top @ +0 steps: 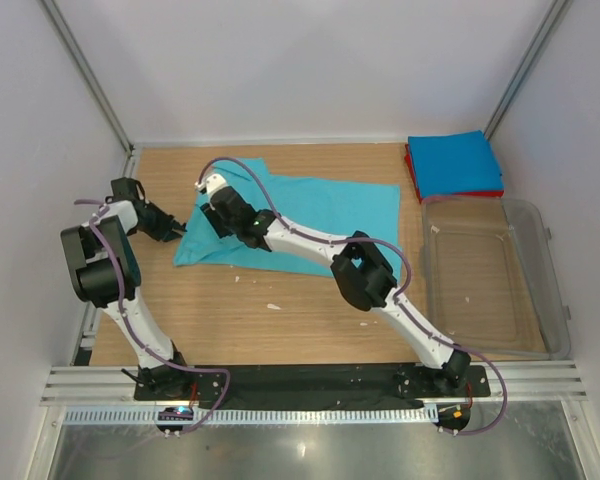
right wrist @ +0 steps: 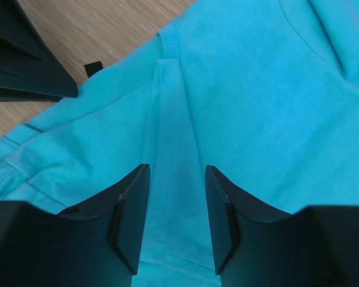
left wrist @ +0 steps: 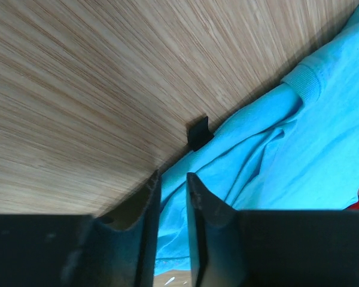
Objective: Fold and stack the t-shirts
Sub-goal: Fold the tshirt
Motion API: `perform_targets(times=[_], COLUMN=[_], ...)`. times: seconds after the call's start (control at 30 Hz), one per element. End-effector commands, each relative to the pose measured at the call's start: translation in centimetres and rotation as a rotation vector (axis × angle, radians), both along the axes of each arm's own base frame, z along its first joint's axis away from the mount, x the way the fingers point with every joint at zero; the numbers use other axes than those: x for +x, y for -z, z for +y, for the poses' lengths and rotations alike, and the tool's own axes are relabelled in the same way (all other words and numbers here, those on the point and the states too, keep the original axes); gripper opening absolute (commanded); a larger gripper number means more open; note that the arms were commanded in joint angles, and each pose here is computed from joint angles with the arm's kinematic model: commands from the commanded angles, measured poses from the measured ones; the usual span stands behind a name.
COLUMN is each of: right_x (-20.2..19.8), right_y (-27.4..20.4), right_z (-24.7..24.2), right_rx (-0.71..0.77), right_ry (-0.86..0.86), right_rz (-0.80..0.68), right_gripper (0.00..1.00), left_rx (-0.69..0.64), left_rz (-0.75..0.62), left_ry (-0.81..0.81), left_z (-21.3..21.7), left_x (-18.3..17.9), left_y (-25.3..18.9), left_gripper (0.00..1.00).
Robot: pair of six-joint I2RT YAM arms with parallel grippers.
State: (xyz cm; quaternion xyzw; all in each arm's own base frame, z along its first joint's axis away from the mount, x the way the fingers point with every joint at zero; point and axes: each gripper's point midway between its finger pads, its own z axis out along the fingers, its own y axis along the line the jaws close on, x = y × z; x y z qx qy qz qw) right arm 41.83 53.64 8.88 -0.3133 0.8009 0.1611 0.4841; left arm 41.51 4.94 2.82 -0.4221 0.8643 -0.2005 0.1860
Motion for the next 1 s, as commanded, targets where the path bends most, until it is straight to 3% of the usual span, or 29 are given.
perform_targets(times=[0.0,0.37,0.63,0.8,0.93,0.97], right_x=[-0.4,-1.1,-0.7,-0.1,0.7,0.9], right_y=[-1.7,0.4,2.9,3.1,1.9,1.2], right_z=[2.3,2.6,1.8,1.2,1.0,0.8], right_rx=[0.033,-0.045,-0.113,-0.133,-0.131,-0.127], right_ry=[-0.034,-0.051,-0.024,0.018,0.056,0.068], right_rz=[-0.088,-0.124,-0.119,-0.142,-0.180,-0.192], right_gripper=[0.48,0.46,0.46,0.33,0.10,0.09], left_rx=[0.032,0.085,0.087,0.091,0.100,0.104], left_rz=[-0.019,0.032,0.060,0.060,0.081,0.089], left_ry=[0.029,0.000,-0.009,-0.013,-0.016,-0.020], left_z=[0.2,1.0,0.8,0.9,1.1,1.2], left_x=[0.3,-0.7,-1.2,-1.0,-1.2,-1.4], left_y=[-1.0,-0.7,0.1,0.1,0.7,0.9], left_gripper=[0.22,0.00,0.00,0.00,0.00,0.00])
